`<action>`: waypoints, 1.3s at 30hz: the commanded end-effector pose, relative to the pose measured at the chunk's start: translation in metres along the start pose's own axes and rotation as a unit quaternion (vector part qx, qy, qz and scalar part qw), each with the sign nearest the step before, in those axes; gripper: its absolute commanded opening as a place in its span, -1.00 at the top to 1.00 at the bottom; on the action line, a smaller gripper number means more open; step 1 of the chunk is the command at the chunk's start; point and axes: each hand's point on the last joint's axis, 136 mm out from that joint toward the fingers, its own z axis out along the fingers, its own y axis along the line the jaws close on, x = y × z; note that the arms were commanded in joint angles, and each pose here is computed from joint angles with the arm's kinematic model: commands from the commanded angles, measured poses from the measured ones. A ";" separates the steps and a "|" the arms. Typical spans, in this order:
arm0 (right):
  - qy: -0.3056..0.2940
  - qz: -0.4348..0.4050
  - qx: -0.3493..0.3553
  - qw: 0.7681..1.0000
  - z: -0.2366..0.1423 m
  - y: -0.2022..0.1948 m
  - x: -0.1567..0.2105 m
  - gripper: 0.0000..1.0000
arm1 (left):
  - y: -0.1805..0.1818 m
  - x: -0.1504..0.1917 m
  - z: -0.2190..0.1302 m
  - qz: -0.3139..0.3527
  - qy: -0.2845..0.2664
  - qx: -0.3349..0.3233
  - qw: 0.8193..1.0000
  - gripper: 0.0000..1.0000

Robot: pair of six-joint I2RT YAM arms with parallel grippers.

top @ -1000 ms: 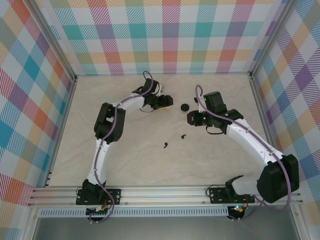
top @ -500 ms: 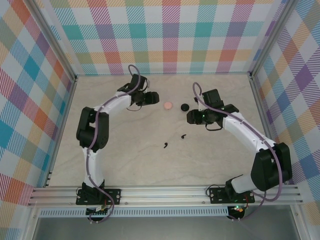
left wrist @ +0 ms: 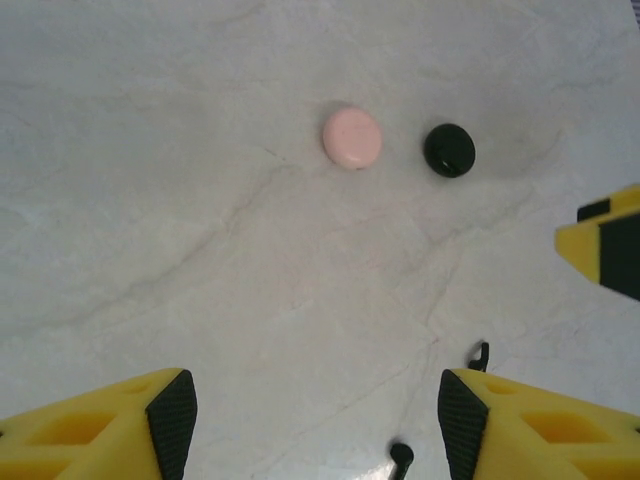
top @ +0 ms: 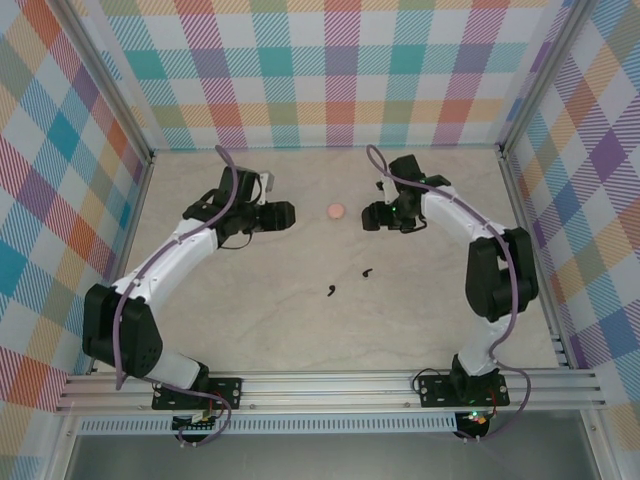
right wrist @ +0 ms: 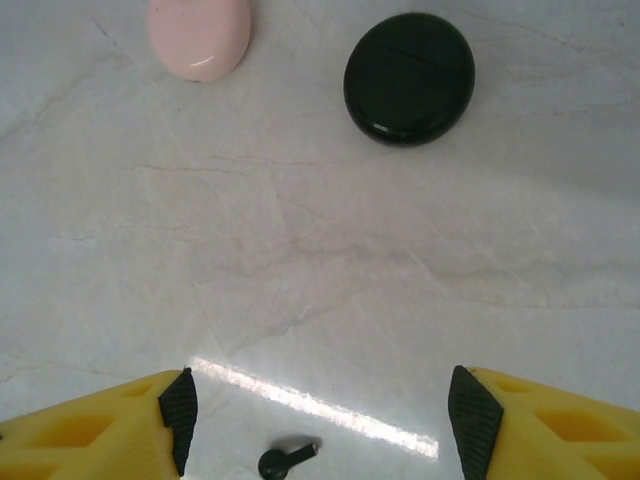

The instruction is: Insert wireless bluetooth earbuds into charging case

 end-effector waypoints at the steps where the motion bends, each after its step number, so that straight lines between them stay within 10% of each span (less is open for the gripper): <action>1: 0.022 -0.019 0.014 0.999 0.008 -0.008 -0.009 -0.41 | 0.003 0.027 -0.015 0.006 0.027 0.000 1.000 -0.32; 39: 0.116 -0.008 0.078 0.990 0.107 -0.039 -0.050 -0.35 | 0.002 0.037 -0.037 -0.003 0.037 -0.006 0.999 -0.31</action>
